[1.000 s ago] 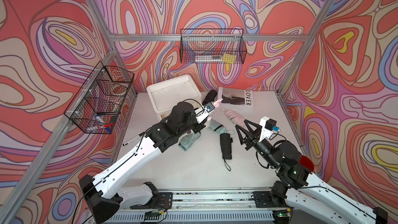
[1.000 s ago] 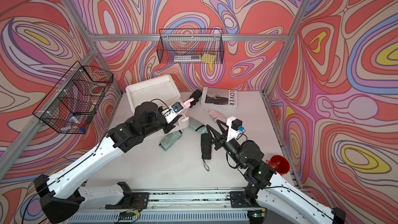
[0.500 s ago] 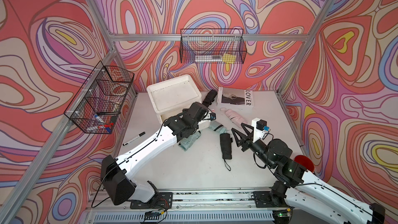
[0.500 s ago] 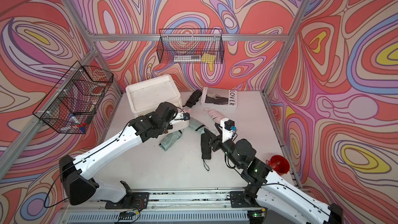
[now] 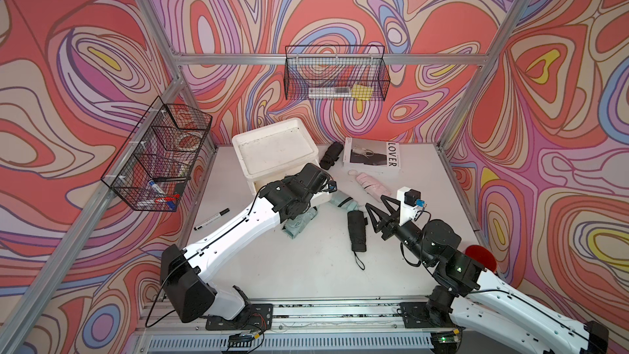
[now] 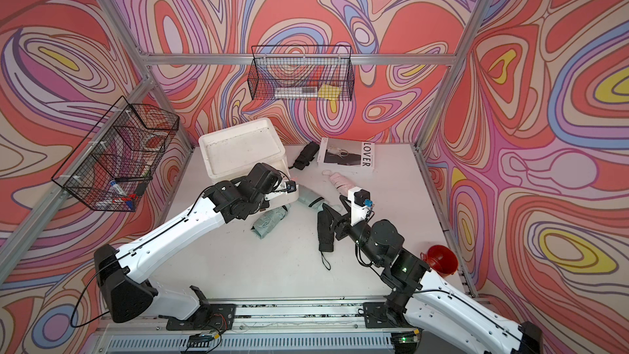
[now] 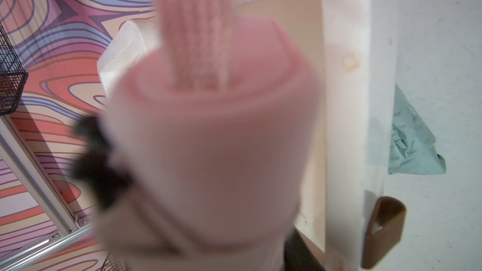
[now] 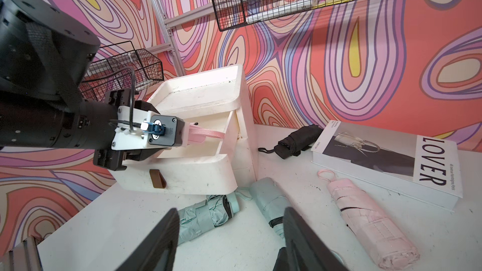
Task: Place the umbrella in the drawer by color
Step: Place the umbrella in the drawer.
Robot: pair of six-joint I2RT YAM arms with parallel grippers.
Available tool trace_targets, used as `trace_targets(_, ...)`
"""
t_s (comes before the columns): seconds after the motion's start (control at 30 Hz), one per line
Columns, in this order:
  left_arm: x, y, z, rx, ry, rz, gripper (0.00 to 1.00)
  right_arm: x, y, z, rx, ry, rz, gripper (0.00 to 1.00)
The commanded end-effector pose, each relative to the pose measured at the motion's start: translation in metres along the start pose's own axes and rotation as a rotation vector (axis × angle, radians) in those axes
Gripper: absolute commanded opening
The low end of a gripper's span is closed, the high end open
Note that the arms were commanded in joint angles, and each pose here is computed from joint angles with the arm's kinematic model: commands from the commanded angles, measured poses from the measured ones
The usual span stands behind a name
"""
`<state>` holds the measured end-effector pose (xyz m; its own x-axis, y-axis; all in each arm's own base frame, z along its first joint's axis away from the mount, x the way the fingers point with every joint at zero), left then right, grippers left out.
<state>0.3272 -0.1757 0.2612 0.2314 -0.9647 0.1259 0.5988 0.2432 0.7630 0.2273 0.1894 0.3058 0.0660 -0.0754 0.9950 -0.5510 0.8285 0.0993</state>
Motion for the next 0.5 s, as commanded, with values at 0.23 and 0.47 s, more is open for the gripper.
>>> trace_targets(0.23,-0.006,0.002,0.004,0.002,0.014,0.087,0.73,-0.006,-0.002,-0.003,-0.016,0.021,-0.003,0.66)
trace_targets(0.47,0.004,0.005,0.021,-0.054,-0.084,0.198,0.75,-0.011,-0.005,-0.006,-0.041,0.037,0.002,0.66)
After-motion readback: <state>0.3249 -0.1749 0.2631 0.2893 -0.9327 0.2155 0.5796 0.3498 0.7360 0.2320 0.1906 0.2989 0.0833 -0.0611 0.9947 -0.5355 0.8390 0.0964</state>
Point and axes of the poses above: each gripper's point midway between its finger pads, its own z axis back along the fingers, its own y axis along the line the jaws close on, x = y × z, the point moved 1 cm from there along z, back along the fingers, and after that the axes turned 6 degrees about z, right-handed, at the moved point
